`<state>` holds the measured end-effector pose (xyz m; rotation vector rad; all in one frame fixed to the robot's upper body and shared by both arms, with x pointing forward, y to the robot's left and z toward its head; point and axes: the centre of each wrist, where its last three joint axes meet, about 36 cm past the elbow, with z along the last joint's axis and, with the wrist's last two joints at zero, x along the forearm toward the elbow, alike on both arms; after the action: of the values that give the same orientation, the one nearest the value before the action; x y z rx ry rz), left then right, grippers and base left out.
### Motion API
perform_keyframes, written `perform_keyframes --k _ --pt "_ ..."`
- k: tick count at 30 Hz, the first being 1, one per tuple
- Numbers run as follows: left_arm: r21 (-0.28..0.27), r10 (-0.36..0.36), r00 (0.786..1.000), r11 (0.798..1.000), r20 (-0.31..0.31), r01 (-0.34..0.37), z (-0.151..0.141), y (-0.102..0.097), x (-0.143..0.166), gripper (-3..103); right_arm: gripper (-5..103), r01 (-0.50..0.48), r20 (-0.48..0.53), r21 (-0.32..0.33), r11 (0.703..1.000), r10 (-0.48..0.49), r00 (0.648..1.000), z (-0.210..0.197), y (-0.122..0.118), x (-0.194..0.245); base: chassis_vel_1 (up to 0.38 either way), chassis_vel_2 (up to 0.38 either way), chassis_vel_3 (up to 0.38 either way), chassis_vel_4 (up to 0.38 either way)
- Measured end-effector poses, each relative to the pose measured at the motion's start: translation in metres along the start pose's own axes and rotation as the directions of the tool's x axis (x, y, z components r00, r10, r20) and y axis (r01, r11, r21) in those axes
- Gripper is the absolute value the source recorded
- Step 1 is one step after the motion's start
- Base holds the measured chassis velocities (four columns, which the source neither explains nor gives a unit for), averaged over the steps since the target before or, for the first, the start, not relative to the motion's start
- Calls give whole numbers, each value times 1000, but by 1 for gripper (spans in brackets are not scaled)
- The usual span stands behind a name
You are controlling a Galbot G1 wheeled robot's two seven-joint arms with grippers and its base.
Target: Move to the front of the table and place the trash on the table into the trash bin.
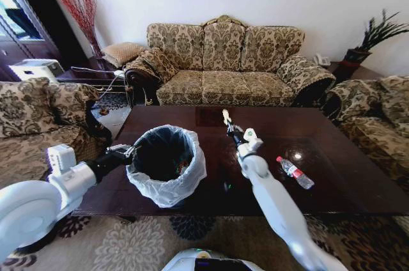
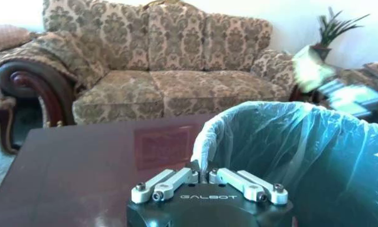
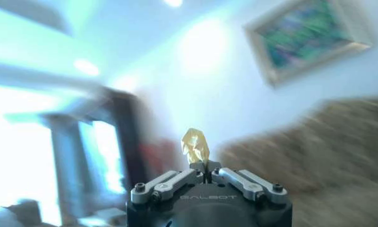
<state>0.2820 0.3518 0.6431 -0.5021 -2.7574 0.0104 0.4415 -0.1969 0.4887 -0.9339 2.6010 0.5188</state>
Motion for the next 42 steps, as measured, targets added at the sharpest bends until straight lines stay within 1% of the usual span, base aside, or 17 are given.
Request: perform_keyframes --k 4,9,12,16,18,23,27,29,30,32,34,35,36,37,39,40,42 --pt "-4 -24 1000 1000 -14 24 0 13 -6 1 0 237 95 10 971 -237 967 -54 48 24 0 0 0 0" --pt "-20 -29 999 999 -24 29 -2 19 -12 1 0 364 127 44 930 -367 922 -81 83 36 0 0 0 0" --pt "-29 -15 1000 999 -26 14 -4 15 -13 1 0 463 113 55 885 -466 877 -85 104 42 0 0 0 0" --pt "-40 8 1000 999 -13 -8 -5 8 -11 1 -3 485 67 101 869 -492 868 -70 108 39 0 0 0 0" --pt "-42 25 1000 999 -4 -25 -5 1 -7 1 2 480 41 114 870 -487 873 -57 111 35 0 0 0 0" --pt "-29 46 999 999 7 -46 0 -9 1 1 24 468 21 88 879 -471 882 -43 118 31 0 0 0 0" --pt "-23 41 999 999 8 -41 2 -8 3 1 34 466 20 85 880 -470 883 -43 118 31 0 0 0 0" --pt "-19 36 999 999 10 -35 3 -8 4 1 45 454 26 85 887 -457 889 -45 117 32 0 0 0 0" --pt "-16 33 999 999 12 -32 3 -7 5 1 51 437 34 83 896 -441 897 -47 116 33 0 0 0 0" --pt "-14 28 999 1000 15 -28 4 -7 5 1 51 405 48 81 911 -409 911 -50 115 34 0 0 0 0" --pt "-8 13 1000 1000 22 -13 5 -5 8 1 61 229 52 83 970 -234 971 -55 111 39 0 0 0 0" --pt "0 3 1000 1000 27 -3 7 -4 9 1 67 81 27 104 991 -85 996 -53 102 42 0 0 0 0" --pt "0 3 1000 1000 27 -3 7 -4 9 1 67 81 27 104 991 -85 996 -53 102 42 0 0 0 0" --pt "4 -3 1000 1000 31 3 8 -4 11 1 72 -81 -7 144 986 83 997 -45 84 43 0 0 0 0" --pt "10 -8 999 1000 34 7 11 -3 12 1 83 -314 -22 188 931 323 946 -23 43 48 0 0 0 0" --pt "10 -8 999 1000 34 7 11 -3 12 1 83 -314 -22 188 931 323 946 -23 43 48 0 0 0 0" --pt "15 -11 999 1000 34 11 13 -3 13 1 93 -464 -57 170 869 479 876 -6 7 55 0 0 0 0"
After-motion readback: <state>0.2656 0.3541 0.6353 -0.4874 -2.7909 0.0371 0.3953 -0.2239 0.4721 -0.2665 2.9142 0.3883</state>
